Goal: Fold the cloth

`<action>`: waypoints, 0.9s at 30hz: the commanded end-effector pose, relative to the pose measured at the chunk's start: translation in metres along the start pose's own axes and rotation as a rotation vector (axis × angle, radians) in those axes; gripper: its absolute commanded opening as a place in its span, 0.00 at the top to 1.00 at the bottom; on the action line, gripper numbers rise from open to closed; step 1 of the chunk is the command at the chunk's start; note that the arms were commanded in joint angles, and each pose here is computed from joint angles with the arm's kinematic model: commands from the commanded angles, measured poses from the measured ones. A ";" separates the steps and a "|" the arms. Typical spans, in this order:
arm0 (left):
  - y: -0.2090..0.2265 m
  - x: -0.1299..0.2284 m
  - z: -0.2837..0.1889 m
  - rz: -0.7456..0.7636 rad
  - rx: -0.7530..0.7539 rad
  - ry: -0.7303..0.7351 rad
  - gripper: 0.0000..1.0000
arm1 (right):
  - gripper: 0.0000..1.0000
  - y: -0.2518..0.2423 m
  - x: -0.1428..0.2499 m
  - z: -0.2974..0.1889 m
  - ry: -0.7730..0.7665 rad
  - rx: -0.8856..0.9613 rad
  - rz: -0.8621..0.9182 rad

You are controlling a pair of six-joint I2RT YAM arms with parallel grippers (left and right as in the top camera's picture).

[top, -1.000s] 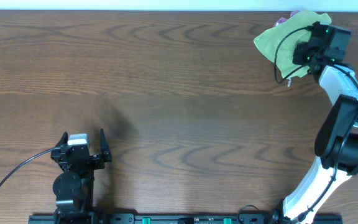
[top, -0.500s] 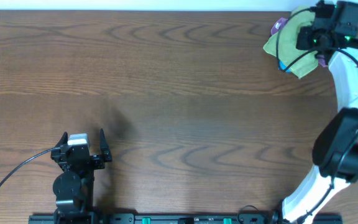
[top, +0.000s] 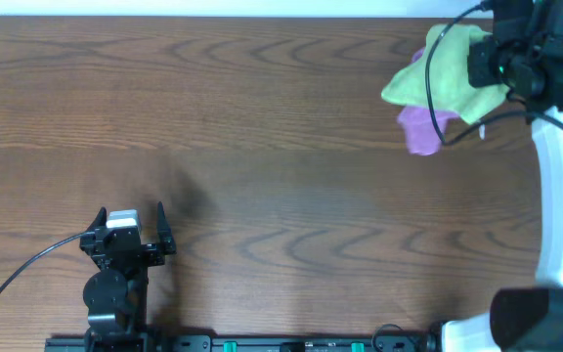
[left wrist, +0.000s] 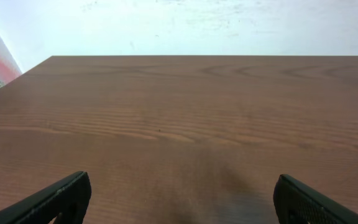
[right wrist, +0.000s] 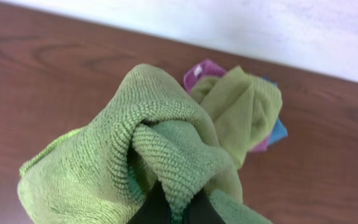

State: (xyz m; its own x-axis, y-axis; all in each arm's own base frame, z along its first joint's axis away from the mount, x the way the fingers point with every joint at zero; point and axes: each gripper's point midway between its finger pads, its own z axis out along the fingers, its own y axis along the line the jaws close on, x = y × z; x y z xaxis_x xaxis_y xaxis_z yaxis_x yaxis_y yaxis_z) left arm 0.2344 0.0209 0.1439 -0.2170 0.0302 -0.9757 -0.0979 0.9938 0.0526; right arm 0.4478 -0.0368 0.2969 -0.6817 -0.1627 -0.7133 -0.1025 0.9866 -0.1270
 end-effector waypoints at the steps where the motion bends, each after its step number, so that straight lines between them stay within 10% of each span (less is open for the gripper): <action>1: 0.003 0.016 0.002 0.010 -0.018 0.050 0.05 | 0.99 0.015 -0.015 -0.036 -0.069 -0.023 -0.046; 12: 0.003 0.016 0.002 0.010 -0.018 0.050 0.05 | 0.99 0.025 -0.021 -0.096 -0.158 -0.010 -0.088; 27: 0.003 0.016 0.002 0.010 -0.018 0.050 0.05 | 0.99 -0.047 0.007 0.051 0.022 0.126 -0.025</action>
State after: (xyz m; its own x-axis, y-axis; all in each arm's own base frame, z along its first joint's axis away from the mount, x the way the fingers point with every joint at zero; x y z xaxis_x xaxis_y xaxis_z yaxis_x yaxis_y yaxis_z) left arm 0.2344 0.0209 0.1438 -0.2174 0.0302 -0.9756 -0.0979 0.9938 0.0526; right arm 0.4766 -0.0588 0.2765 -0.6754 -0.1886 -0.7129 -0.0764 0.9794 -0.1867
